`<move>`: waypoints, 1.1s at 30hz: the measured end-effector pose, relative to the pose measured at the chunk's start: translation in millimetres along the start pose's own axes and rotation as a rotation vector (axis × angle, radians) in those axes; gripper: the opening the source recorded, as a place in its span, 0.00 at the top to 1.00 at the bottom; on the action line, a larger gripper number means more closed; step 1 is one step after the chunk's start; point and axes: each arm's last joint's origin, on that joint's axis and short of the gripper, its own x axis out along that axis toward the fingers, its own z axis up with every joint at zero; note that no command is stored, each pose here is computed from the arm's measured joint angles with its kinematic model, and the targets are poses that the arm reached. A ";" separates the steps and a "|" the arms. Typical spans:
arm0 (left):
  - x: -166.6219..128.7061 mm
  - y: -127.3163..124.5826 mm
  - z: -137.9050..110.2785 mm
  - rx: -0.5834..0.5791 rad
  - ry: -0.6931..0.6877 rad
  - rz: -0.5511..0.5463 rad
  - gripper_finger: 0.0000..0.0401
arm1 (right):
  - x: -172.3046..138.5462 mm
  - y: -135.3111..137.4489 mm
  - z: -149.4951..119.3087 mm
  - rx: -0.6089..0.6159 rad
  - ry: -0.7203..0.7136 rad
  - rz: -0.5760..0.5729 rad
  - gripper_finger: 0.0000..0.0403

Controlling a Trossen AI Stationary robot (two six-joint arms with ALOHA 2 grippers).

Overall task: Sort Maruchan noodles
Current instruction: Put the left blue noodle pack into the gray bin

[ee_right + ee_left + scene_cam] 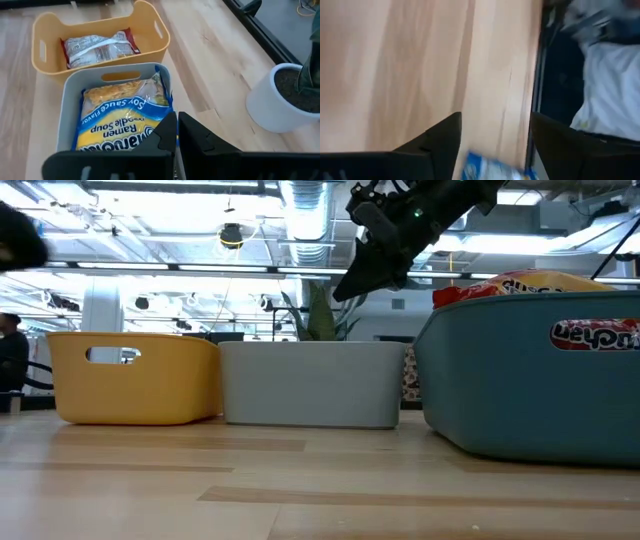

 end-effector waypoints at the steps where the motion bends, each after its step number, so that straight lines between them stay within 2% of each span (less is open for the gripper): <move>1: 1.8 -6.4 -3.2 -0.026 0.037 0.026 0.44 | 0.0 0.0 -0.1 -0.006 0.001 0.000 0.90; 4: 9.5 -30.3 -10.7 -0.074 0.134 0.100 0.43 | 0.1 -0.5 -0.2 -0.007 0.003 -0.002 0.90; 8: 28.3 -58.6 -23.8 -0.065 0.258 0.256 0.43 | 0.1 -0.6 -0.4 -0.041 0.005 -0.002 0.90; 13: 58.0 -87.2 -39.8 0.013 0.410 0.414 0.43 | 0.3 -1.3 -0.6 -0.063 0.007 -0.004 0.90; 18: 77.8 -97.3 -47.9 0.133 0.544 0.541 0.43 | 1.5 -6.2 0.1 -0.068 0.009 -0.016 0.90; 21: 82.3 -100.0 -49.6 0.091 0.591 0.540 0.43 | 2.6 -10.8 0.5 -0.061 0.010 -0.027 0.90; 25: 84.7 -106.3 -54.0 0.021 0.570 0.501 0.43 | 4.6 -19.6 1.3 -0.052 0.013 -0.049 0.90; 29: 89.3 -109.9 -64.1 0.043 0.501 0.495 0.43 | 6.4 -28.2 1.8 -0.039 0.015 -0.070 0.90; 33: 99.3 -105.7 -74.9 0.095 0.525 0.533 0.43 | 7.5 -34.3 2.2 -0.028 0.017 -0.084 0.90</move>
